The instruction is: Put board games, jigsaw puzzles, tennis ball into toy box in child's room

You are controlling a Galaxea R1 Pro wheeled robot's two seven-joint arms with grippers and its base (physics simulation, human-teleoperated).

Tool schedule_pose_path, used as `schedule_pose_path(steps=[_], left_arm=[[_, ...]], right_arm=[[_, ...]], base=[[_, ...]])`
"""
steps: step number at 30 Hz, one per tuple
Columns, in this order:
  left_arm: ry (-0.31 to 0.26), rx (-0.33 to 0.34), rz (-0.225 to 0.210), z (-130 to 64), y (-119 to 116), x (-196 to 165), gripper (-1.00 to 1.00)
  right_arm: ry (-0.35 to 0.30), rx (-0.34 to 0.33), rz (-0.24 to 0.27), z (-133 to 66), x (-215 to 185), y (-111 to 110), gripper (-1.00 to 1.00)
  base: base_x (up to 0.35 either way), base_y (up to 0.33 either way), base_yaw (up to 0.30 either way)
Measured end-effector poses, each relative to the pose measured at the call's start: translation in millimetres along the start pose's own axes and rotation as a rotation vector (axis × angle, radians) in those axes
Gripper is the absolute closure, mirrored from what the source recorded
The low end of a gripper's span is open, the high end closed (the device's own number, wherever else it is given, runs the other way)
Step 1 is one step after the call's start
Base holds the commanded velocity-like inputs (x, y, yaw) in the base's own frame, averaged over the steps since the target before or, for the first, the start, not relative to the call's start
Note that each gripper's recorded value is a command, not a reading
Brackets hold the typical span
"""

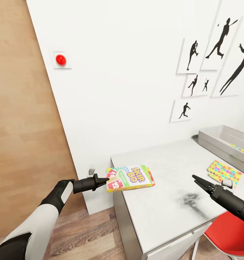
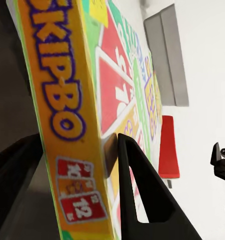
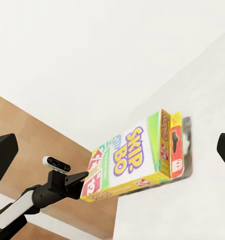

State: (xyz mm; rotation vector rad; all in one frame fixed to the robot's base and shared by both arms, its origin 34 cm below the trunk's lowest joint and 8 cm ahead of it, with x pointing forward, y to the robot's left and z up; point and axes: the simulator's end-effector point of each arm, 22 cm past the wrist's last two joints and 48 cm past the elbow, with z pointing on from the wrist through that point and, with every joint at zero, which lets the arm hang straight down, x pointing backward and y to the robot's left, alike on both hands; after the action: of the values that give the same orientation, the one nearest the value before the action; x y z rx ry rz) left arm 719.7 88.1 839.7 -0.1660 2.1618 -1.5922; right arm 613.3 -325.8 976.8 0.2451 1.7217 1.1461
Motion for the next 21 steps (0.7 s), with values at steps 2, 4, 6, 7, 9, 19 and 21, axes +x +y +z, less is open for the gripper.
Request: schedule_pose_path(steps=[2,4,6,7,9,19,21], left_arm=[[0.000,0.000,-0.001,-0.8,-3,-1,1.00],[0.000,0.002,0.001,-1.1,-4,-1,1.00],[-0.001,0.012,-0.001,-1.7,-6,-2,1.00],[0.000,0.023,-0.004,-1.9,-9,-2,1.00],[0.000,0.065,-0.010,-3.9,-21,-4,1.00],[0.023,0.218,-0.032,-13.7,-69,-5,1.00],[0.027,0.220,-0.040,-14.5,-73,-5,1.00]], right_arm=[[0.000,0.000,0.000,-0.2,-2,2,-1.00],[0.000,0.001,0.000,-0.3,-2,2,-1.00],[-0.001,0.001,0.000,-0.4,-2,2,-1.00],[-0.001,0.001,0.000,-0.4,-2,2,-1.00],[0.000,0.002,0.000,-0.4,-4,4,-1.00],[0.000,0.005,0.000,-1.1,-13,16,-1.00],[0.000,0.005,0.000,-1.4,-15,18,-1.00]], base=[[0.000,0.000,0.000],[0.000,0.000,0.000],[0.000,0.000,0.000],[0.000,0.000,0.000],[0.000,0.000,0.000],[0.000,0.000,0.000],[0.000,0.000,0.000]])
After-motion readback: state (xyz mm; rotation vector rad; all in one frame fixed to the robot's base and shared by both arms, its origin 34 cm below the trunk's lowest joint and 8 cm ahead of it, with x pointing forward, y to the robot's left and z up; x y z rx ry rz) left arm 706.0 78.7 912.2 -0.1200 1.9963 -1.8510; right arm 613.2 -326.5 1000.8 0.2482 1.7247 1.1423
